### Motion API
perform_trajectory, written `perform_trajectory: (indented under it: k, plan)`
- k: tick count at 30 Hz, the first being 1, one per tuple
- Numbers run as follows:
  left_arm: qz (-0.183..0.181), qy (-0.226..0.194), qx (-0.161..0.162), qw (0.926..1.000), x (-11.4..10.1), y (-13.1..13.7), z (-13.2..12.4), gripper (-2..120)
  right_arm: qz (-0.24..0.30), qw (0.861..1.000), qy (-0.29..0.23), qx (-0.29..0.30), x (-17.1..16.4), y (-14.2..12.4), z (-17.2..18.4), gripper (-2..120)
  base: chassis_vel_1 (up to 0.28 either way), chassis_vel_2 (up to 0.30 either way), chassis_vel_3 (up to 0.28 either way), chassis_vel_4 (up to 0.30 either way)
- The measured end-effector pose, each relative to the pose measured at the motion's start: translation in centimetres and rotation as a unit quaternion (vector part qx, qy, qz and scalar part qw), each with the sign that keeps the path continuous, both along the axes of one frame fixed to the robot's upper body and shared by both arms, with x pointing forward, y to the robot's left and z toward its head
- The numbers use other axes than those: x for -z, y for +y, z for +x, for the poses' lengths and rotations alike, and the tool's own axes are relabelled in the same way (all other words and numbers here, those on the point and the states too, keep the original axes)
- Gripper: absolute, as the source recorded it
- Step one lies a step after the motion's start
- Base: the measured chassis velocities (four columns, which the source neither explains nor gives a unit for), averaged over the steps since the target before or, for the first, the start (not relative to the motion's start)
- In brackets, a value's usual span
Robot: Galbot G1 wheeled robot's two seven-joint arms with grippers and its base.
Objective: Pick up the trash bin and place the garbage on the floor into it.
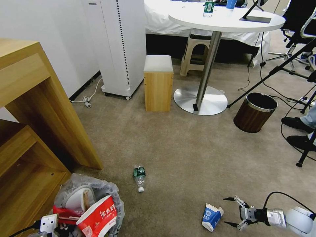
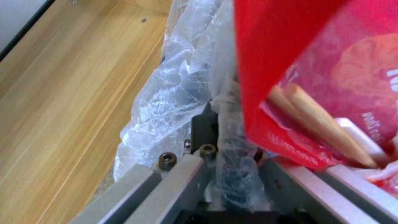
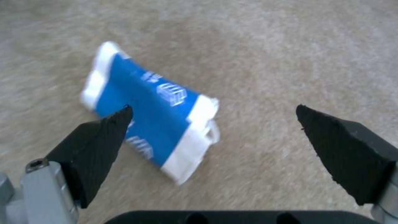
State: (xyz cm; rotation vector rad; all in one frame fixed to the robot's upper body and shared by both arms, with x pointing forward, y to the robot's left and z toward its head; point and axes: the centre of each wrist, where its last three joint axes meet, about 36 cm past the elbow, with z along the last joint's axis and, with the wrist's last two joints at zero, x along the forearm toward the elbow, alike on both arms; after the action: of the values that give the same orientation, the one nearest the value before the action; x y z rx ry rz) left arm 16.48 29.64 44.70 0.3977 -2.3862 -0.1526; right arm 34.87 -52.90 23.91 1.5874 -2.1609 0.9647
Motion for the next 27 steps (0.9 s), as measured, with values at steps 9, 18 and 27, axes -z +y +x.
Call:
perform_trajectory:
  k: [9,18,27]
  plan:
    - [0.003,0.000,0.000,1.0000,0.2,0.2,0.1,0,0.014,1.000,-0.004,0.017,1.6,2.2,0.6,100,0.000,0.000,0.000,0.000]
    - [0.009,0.001,0.003,1.0000,0.4,0.2,-0.2,0,0.024,0.999,0.024,0.021,4.6,3.7,-0.9,100,0.000,0.000,0.000,0.000]
    - [0.014,-0.004,0.007,0.9999,0.2,0.2,0.0,0,0.028,0.999,0.029,0.010,3.8,3.2,-1.3,100,0.000,0.000,0.000,0.000]
